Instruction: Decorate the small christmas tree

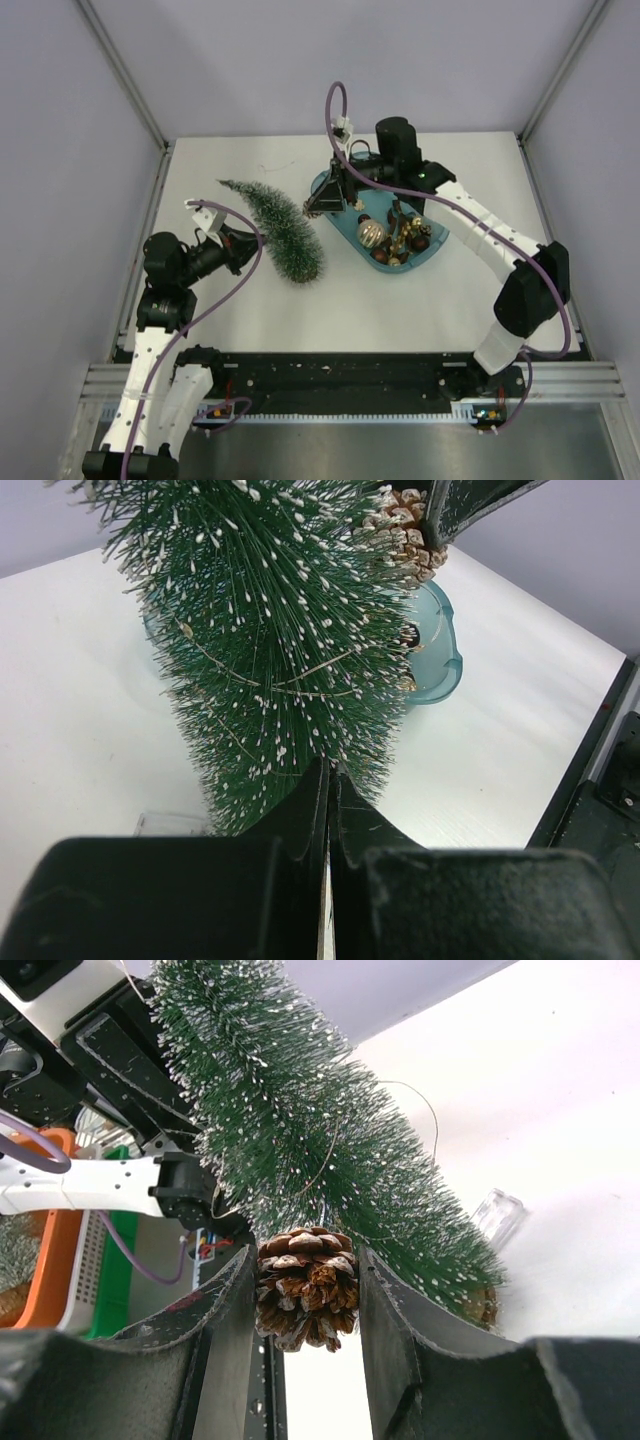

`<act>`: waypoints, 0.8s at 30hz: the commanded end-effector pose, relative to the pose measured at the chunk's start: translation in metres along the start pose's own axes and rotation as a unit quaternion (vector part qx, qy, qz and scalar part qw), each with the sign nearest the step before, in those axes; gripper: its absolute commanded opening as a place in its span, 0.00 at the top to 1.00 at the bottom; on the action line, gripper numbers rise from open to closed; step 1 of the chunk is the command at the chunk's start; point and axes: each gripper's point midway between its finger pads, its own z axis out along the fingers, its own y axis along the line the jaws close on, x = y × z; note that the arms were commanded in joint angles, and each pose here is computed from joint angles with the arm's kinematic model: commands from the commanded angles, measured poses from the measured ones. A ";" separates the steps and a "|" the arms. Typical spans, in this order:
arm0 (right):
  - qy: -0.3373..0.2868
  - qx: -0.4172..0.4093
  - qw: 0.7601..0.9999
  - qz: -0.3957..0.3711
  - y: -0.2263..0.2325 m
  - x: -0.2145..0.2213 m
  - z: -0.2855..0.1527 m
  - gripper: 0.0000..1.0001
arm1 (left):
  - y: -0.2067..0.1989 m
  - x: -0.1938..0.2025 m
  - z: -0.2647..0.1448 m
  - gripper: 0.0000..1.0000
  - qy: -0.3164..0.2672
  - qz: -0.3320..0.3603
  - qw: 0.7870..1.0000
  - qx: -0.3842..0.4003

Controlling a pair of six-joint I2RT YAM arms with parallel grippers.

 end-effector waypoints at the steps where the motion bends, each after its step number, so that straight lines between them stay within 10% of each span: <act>1: -0.015 -0.012 0.999 -0.050 0.013 -0.023 0.000 0.85 | -0.008 -0.015 -0.002 1.00 -0.023 0.022 0.999 0.017; 24: 0.016 0.051 0.998 -0.024 -0.027 0.015 0.006 0.89 | -0.013 -0.019 -0.002 1.00 -0.022 0.017 0.999 0.031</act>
